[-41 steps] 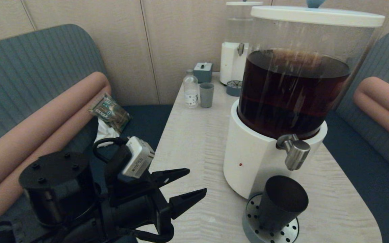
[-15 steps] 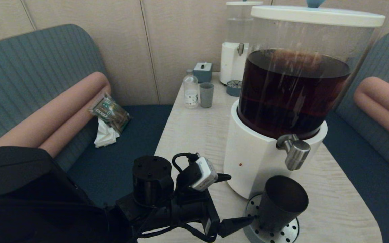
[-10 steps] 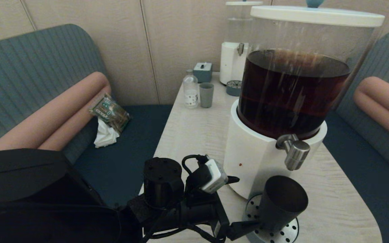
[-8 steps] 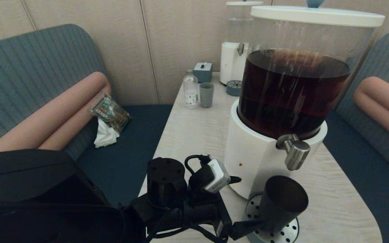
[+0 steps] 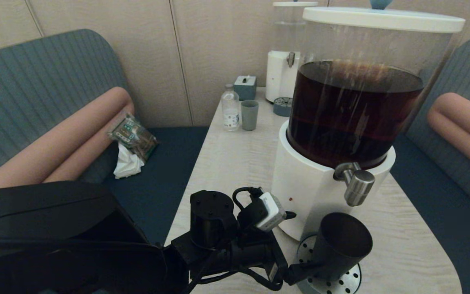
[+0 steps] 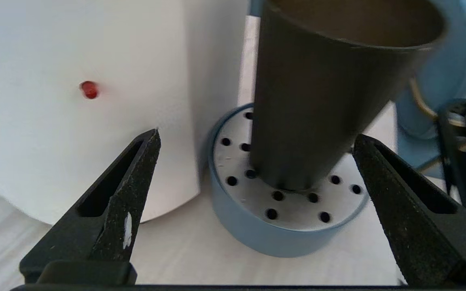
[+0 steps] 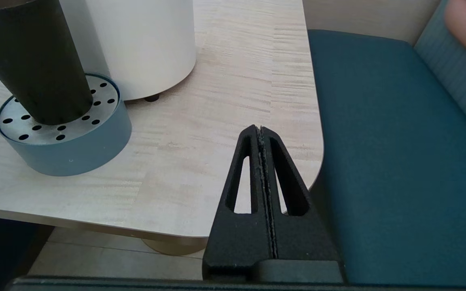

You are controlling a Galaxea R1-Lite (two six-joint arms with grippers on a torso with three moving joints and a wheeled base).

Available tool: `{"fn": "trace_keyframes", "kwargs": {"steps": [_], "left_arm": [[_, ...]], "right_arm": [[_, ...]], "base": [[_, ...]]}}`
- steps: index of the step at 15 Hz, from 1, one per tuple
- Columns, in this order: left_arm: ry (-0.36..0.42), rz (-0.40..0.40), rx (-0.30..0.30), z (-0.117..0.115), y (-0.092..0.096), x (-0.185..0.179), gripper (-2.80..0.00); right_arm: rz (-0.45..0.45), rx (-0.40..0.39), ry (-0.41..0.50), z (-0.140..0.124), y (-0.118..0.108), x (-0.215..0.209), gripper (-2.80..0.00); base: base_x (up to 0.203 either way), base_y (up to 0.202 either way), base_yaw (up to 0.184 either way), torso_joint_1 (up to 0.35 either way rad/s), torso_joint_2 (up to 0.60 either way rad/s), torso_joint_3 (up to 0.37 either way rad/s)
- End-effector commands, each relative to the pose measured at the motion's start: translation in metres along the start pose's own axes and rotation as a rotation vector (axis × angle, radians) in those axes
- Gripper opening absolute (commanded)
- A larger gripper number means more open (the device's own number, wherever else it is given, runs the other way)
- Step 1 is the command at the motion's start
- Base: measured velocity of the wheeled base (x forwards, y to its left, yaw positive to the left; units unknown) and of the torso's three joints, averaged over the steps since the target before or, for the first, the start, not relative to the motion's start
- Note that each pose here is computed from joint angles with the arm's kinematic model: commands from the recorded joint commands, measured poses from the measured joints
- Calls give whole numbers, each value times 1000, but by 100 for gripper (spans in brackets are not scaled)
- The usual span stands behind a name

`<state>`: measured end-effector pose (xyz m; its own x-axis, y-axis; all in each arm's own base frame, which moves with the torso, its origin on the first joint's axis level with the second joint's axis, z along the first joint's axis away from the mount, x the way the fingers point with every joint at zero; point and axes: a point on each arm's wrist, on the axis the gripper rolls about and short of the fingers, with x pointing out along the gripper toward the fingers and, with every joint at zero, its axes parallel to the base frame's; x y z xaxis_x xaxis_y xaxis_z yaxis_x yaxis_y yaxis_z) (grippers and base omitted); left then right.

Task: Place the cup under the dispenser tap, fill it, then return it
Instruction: Place the cup next to the water dispenser

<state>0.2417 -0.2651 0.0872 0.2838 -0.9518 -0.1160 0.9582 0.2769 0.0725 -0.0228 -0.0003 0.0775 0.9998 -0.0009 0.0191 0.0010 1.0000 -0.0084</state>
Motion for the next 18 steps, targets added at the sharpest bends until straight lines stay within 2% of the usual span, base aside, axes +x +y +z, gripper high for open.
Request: {"fn": "trace_keyframes", "kwargs": {"steps": [1, 10, 14, 18], "left_arm": [[-2, 3, 5, -2, 0, 4, 0], [-9, -51, 2, -1, -11, 14, 0], [-33, -93, 8, 3, -10, 23, 0], [-42, -97, 6, -1, -7, 34, 0]], "right_arm": [[1, -1, -1, -2, 0, 0, -280], [1, -1, -1, -2, 0, 0, -280], [-1, -1, -1, -2, 0, 0, -280], [1, -1, -1, -2, 0, 0, -280]], "base": [[0, 0, 0, 0, 0, 0], [0, 0, 0, 0, 0, 0], [0, 0, 0, 0, 0, 0], [0, 0, 0, 0, 0, 0]]}}
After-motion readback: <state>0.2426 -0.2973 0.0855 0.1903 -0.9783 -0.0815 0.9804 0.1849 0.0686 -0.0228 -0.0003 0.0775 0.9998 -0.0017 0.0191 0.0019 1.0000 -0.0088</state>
